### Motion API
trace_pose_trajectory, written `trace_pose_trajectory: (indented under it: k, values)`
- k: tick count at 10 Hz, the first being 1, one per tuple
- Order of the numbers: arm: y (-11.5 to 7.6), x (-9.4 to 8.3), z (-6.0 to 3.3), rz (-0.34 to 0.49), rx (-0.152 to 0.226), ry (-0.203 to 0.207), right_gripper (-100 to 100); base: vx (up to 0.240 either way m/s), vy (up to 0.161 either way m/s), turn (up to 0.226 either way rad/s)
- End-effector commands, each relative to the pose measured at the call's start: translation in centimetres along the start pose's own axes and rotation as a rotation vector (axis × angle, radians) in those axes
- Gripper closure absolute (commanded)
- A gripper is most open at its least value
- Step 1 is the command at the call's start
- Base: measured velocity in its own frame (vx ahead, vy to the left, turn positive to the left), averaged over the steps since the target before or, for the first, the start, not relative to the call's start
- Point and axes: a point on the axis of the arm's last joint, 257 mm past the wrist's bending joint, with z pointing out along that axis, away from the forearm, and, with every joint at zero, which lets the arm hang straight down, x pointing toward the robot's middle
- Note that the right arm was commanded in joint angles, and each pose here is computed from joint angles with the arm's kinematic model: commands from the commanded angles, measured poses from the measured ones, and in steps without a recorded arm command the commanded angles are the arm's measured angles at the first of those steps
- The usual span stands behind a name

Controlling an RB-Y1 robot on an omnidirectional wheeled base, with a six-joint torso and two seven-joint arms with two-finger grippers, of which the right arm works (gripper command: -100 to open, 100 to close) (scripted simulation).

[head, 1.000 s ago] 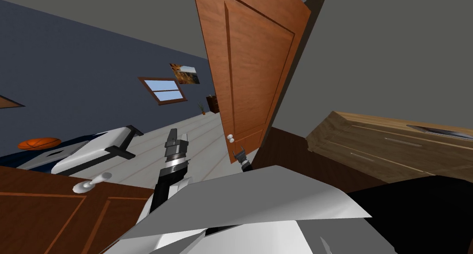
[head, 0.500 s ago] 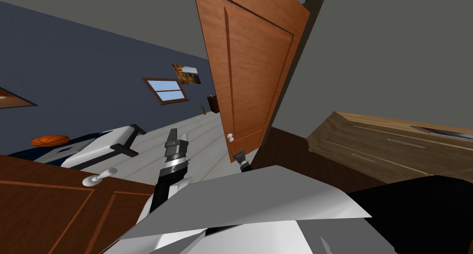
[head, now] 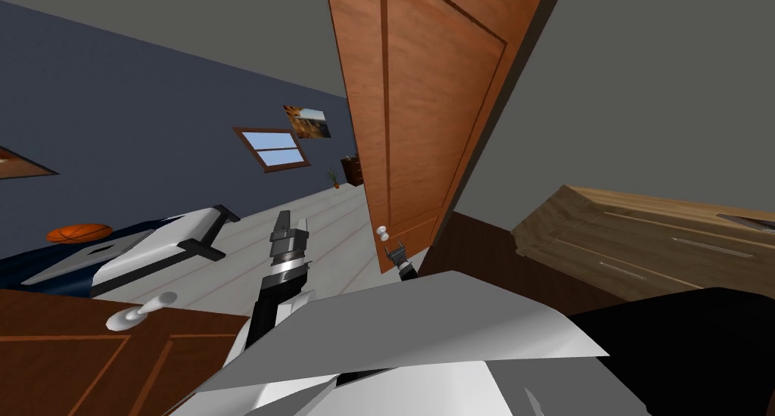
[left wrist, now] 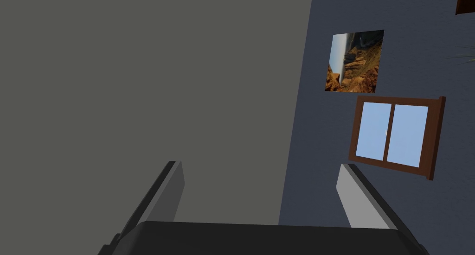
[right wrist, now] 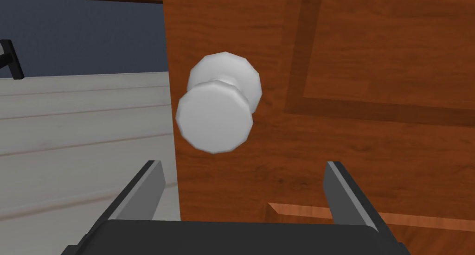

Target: Push the door open

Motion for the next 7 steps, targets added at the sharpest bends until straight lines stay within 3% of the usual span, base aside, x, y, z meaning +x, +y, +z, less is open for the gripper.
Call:
trace_pose_trajectory:
  k: [1,4,5,6,7]
  values:
    - [-0.1,0.2,0.25,0.008,-0.004,0.003,-100,0.203,0.063,0.017]
    - [-1.8,1.2,1.1,0.055,-0.012,0.017,-100,0.175,0.064,0.017]
    - [-1.3,1.0,0.87,0.044,-0.01,0.012,-100,0.054,0.03,0.002]
    - [-1.3,1.0,0.87,0.044,-0.01,0.012,100,-0.006,0.001,0.016]
    - [-1.3,1.0,0.87,0.044,-0.01,0.012,100,-0.018,-0.004,0.007]
